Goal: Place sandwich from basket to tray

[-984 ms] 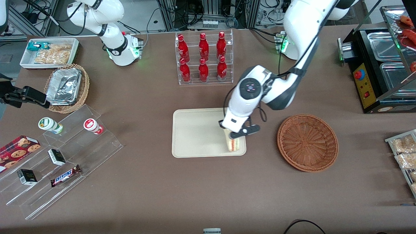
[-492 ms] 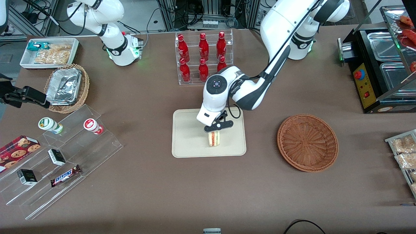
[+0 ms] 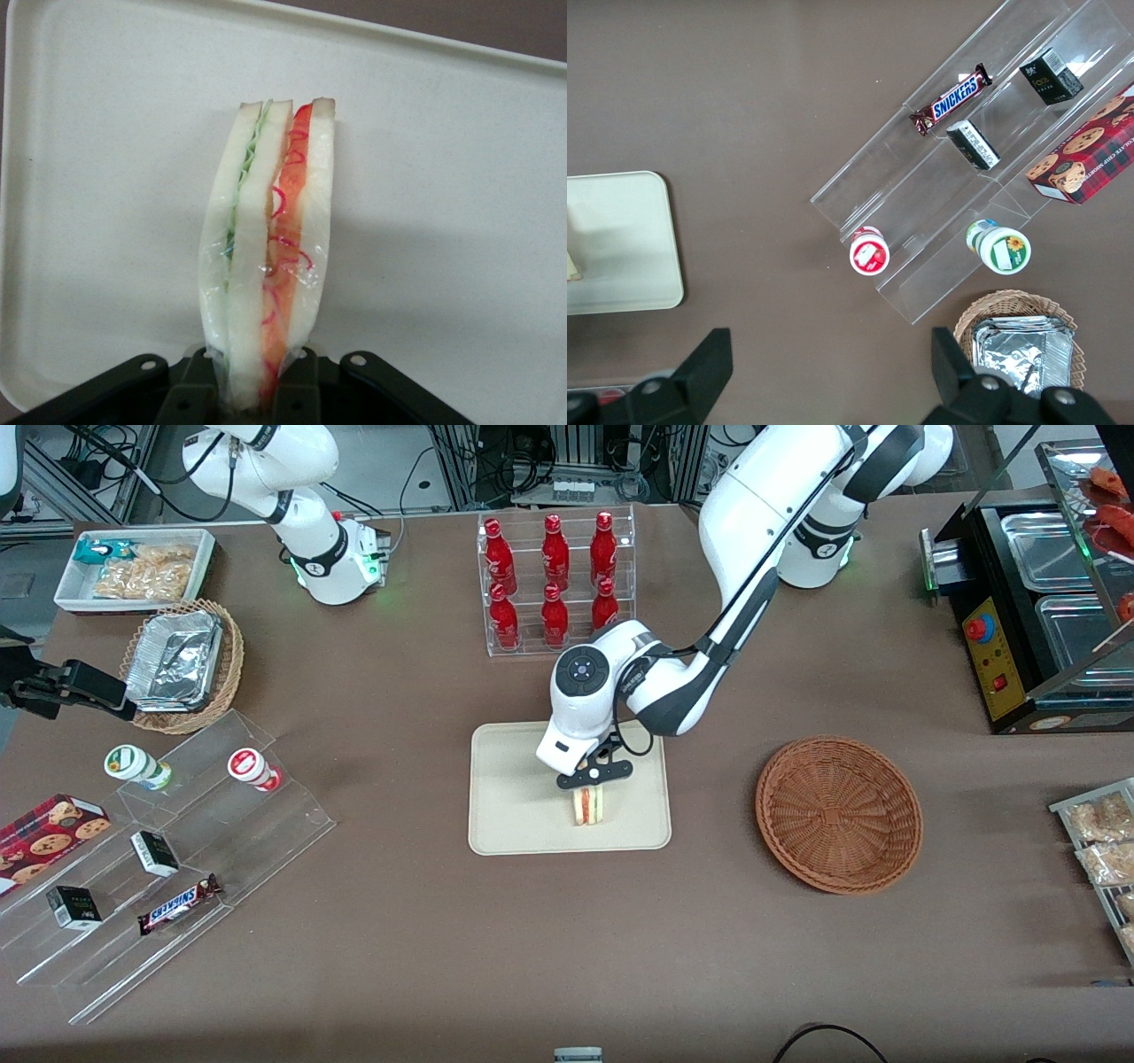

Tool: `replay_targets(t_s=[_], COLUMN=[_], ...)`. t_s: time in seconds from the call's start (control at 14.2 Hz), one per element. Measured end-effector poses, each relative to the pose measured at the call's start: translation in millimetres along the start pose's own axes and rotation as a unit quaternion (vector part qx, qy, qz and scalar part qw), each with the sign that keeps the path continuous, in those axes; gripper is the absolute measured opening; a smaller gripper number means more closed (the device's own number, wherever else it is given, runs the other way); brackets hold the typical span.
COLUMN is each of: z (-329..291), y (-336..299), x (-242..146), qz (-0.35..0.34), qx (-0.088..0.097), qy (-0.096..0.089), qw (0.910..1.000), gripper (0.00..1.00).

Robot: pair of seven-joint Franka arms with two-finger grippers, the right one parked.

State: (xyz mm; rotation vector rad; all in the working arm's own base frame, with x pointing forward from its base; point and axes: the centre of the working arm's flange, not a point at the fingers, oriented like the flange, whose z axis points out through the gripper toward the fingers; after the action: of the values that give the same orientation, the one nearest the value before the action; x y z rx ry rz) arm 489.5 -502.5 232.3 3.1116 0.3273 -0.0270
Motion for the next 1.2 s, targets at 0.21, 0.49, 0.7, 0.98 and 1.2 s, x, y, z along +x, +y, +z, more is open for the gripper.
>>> replay_targets(t_s=[0.21, 0.49, 0.7, 0.98, 1.2], z=[2.9, -0.3, -29.7, -105.1, -162.9], y=[-0.2, 1.7, 10.2, -0.7, -39.5], x=[-0.1, 1.8, 16.9, 57.3, 83.4], qz=[0.000, 0.000, -0.008, -0.039, -0.072], qx=[0.001, -0.002, -0.010, 0.007, 0.030], qy=[-0.001, 0.001, 0.011, 0.019, 0.024], qw=[1.0000, 1.0000, 0.9999, 0.9990, 0.9966], gripper=[0.24, 0.61, 0.91, 1.00, 1.00])
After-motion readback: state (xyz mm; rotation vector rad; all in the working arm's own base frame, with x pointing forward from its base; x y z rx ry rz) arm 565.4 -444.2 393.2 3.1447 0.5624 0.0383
